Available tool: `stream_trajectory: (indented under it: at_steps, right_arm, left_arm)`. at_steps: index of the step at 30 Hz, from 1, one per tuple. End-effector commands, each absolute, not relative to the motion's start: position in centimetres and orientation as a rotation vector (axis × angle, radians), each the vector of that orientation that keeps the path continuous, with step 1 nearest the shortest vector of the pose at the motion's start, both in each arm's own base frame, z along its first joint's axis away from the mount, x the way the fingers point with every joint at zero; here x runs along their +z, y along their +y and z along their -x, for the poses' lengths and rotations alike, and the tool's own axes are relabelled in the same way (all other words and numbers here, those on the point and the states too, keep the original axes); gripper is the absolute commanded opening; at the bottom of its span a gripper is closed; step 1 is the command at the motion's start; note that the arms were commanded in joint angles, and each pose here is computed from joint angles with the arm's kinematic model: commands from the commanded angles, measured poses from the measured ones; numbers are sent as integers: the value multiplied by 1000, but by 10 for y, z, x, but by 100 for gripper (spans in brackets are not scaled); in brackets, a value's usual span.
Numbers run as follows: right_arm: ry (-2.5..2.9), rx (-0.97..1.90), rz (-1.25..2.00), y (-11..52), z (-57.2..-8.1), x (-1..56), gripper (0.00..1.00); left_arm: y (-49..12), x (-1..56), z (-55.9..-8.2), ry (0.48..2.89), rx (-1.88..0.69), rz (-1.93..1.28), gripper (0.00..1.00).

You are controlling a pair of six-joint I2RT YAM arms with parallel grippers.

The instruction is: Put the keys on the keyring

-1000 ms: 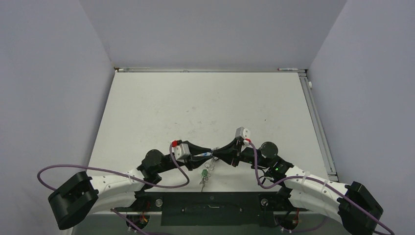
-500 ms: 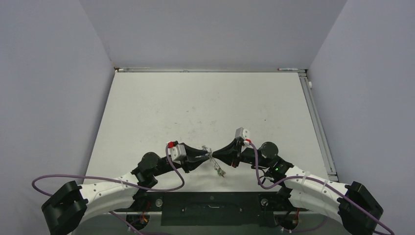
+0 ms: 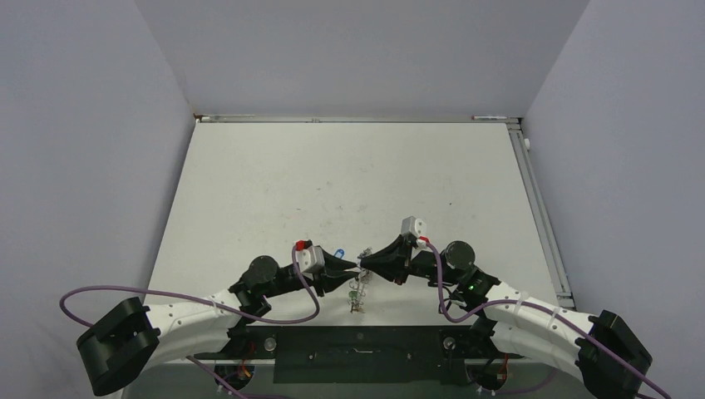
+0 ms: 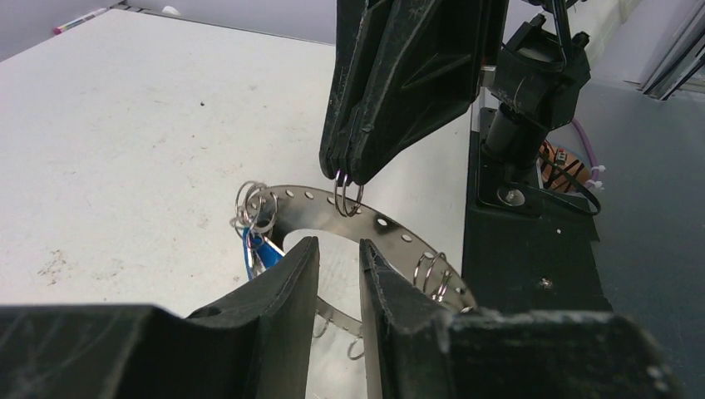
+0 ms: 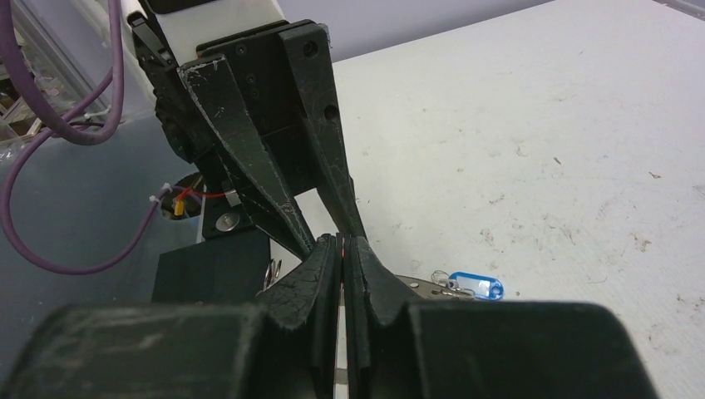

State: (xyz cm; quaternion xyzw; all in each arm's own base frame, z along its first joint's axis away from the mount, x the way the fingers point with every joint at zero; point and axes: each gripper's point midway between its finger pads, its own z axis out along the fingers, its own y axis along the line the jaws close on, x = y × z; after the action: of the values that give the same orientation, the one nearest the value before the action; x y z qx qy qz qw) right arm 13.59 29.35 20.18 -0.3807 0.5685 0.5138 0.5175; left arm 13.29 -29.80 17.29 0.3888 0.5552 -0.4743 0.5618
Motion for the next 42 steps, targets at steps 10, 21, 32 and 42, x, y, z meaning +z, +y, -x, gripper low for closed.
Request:
stream_trajectory:
  at_steps: [10,21,32,42]
  right_arm:
    - [1192,1265,915,300,-134,246,5]
    - [1196,1271,925,302,-133,243,5]
    - [1196,1280,940,304,-131,241,5]
    - [1190,1316,982,308,-123,236,5]
  left_arm:
    - [-305,212,-129,1174,-1165,-898,22]
    - [-305,212,-129,1172,-1170,-899,23]
    - [-307,211,-127,1176,-1178,-909,19]
    - [-308,208,-126,1182,-1183,-917,7]
